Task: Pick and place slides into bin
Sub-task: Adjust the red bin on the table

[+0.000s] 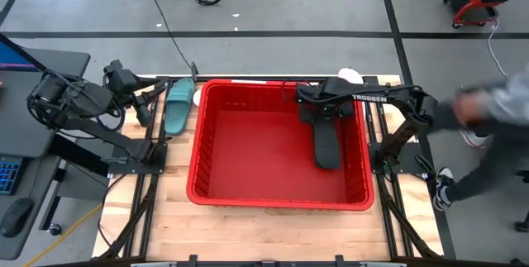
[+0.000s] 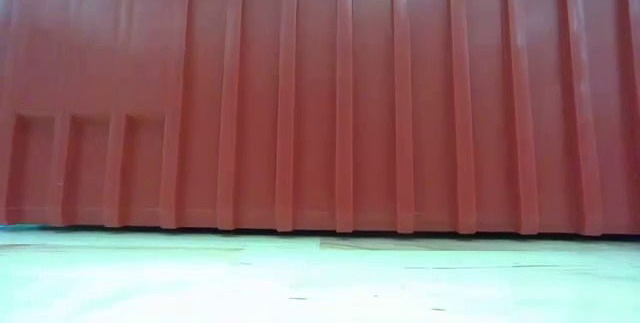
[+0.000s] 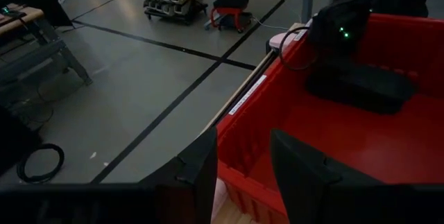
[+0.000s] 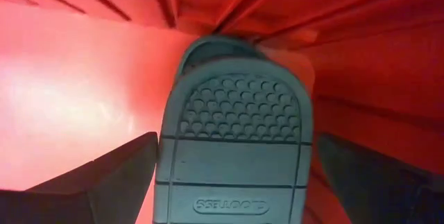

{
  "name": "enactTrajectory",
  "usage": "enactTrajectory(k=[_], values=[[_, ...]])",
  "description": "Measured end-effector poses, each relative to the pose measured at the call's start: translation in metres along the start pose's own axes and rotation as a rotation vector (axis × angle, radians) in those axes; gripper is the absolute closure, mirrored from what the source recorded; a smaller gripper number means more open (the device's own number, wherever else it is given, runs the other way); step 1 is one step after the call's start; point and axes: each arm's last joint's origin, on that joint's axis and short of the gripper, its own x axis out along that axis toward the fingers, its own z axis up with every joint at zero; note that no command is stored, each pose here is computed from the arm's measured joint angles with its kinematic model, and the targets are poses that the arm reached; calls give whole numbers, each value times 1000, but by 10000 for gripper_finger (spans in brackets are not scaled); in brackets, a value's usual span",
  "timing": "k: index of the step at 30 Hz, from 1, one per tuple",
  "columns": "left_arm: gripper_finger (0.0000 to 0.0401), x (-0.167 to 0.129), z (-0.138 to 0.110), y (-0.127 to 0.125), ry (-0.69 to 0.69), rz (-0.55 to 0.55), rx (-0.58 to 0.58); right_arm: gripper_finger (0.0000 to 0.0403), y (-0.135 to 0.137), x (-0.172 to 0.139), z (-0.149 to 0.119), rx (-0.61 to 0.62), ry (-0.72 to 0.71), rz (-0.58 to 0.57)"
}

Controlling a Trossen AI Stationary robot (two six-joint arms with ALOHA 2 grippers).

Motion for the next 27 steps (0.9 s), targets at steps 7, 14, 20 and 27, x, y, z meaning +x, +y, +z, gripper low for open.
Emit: enactTrajectory(k=[7,14,20,27], values=[[268,0,0,0,0,0,1,3,7,-4,-10,-46,-114,-25],[256,0,0,0,2,1,4,3,2,-21,-18,-9,-148,36],[250,0,-1,0,8,2,11,4,-22,-55,-22,37,-238,153],[261,3,2,-5,13,-28,3,4,-69,-115,-20,105,-451,519]])
